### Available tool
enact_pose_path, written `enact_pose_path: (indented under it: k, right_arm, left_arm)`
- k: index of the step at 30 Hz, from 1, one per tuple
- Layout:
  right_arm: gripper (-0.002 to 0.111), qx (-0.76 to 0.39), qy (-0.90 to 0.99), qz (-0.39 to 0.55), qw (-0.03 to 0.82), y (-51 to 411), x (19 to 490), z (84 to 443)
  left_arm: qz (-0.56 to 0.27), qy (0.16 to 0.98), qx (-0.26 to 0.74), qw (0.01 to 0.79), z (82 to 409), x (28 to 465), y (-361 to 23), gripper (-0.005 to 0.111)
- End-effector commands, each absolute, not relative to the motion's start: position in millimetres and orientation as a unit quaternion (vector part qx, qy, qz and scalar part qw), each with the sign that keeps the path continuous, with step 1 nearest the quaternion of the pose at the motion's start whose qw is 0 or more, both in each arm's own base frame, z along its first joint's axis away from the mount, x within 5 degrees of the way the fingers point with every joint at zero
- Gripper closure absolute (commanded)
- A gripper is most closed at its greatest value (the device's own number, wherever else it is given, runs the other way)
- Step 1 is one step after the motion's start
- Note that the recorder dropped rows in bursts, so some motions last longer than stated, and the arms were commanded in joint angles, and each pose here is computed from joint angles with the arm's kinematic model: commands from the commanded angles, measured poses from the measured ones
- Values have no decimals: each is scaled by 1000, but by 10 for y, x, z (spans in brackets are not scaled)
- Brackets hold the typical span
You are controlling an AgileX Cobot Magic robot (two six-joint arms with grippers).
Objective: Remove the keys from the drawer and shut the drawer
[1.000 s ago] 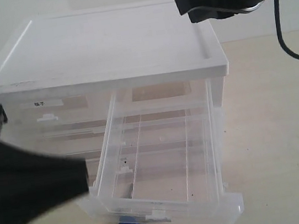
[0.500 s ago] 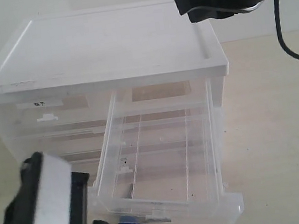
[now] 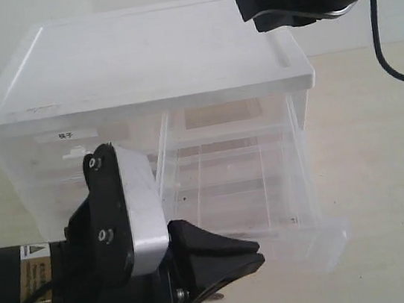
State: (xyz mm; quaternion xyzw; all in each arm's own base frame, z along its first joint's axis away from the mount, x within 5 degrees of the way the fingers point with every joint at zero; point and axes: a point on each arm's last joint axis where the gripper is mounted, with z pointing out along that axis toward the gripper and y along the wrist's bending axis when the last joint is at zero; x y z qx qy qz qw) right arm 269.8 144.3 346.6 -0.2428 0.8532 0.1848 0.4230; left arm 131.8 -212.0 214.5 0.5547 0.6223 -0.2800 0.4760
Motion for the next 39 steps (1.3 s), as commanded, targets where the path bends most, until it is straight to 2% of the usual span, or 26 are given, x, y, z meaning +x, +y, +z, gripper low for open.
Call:
enact_pose_path:
  k: [1,8,14,20,23,26,30,34,39]
  right_arm:
    - [108,-247,852,184,424,1443,2686,3487]
    - [108,-252,851,182,424,1443,2685,3486]
    - [108,-250,849,181,428,1443,2691,3493]
    - [108,-249,848,181,431,1442,2695,3497]
    - [108,-250,849,181,428,1443,2691,3492]
    - [108,-252,850,182,425,1443,2686,3488]
    - [108,-252,850,182,425,1443,2686,3488]
    - [108,-252,850,182,425,1443,2686,3488]
    - [108,-252,850,182,425,1443,2686,3488]
  left_arm:
    - [-281,620,533,503,2306,1406,-2188,102]
    - [-256,620,526,522,2468,1493,-2219,102]
    - [-273,565,575,525,2584,1160,-2186,102]
    - [-211,576,661,432,2224,864,-2421,102]
    - [-194,591,674,399,2036,943,-2617,102]
    - [-138,615,685,367,1849,1083,-2773,102]
    - [-133,615,693,352,1714,1135,-2914,102]
    - [-113,622,687,358,1768,1204,-2966,102]
    - [-47,621,672,400,2048,1351,-2987,102]
